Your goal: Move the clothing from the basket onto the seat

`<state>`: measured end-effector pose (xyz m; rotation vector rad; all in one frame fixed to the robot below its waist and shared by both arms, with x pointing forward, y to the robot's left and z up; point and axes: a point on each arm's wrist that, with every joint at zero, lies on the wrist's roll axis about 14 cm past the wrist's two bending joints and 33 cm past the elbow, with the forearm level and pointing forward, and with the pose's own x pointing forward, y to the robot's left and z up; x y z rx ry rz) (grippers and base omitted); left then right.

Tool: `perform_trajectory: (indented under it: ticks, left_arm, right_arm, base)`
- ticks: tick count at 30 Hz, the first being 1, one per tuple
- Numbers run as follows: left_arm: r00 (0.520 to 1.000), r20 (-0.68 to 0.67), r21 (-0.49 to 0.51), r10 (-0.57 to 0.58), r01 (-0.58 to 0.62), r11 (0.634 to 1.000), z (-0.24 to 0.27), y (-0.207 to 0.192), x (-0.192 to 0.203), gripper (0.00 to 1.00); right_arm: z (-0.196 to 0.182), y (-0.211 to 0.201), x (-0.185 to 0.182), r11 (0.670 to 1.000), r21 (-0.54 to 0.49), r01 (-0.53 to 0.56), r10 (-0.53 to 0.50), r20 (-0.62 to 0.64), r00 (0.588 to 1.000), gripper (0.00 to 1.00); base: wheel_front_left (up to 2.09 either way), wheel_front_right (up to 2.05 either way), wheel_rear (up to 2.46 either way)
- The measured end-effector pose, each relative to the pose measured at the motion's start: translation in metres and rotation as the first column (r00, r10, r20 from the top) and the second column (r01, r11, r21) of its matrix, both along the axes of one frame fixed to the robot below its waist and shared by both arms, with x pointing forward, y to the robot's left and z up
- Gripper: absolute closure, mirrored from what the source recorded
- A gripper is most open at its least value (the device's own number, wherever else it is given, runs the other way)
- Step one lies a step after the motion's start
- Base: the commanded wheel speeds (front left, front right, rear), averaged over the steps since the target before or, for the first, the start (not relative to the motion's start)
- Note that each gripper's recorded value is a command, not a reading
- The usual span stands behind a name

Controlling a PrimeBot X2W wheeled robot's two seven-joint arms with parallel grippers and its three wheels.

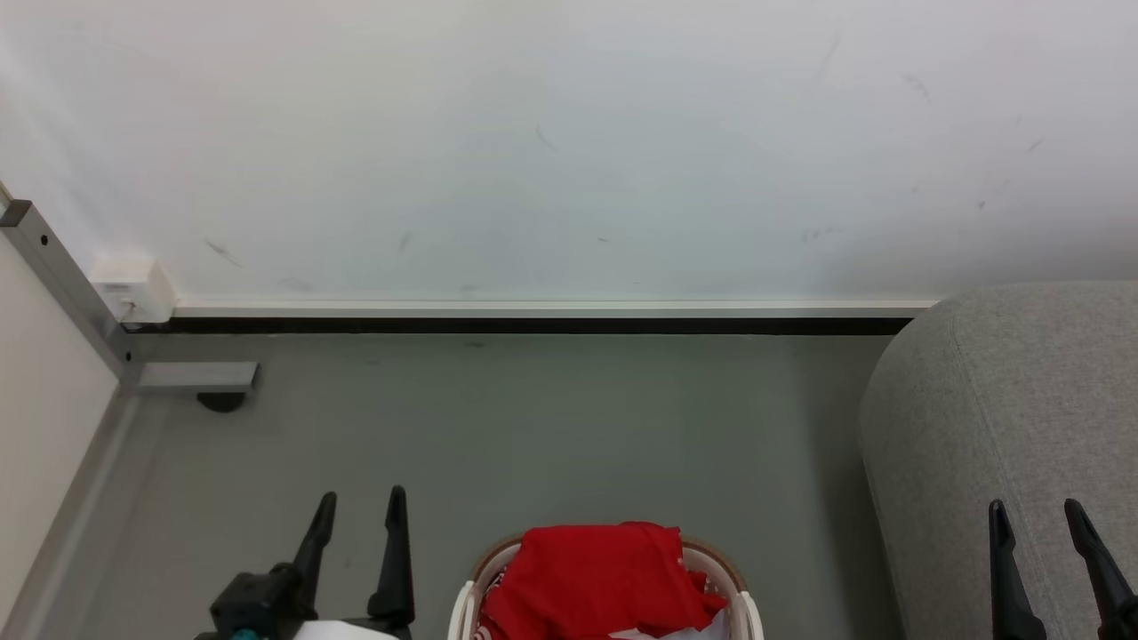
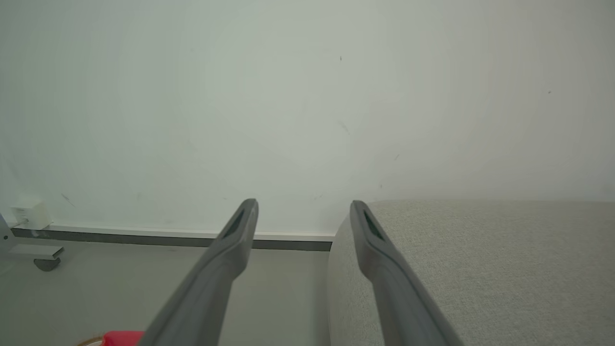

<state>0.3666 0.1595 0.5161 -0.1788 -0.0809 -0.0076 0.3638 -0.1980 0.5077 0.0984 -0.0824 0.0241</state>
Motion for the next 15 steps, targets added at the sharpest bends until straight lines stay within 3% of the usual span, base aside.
perform_trajectory:
  ticks: [15]
  left_arm:
    - [0.998,0.030,0.098,-0.049,0.046,0.994,0.003,-0.011,-0.001,0.00]
  right_arm:
    - [-0.006,-0.002,-0.002,0.997,-0.073,0.009,-0.010,-0.017,1.000,0.00]
  base:
    - [0.00,0.00,0.00]
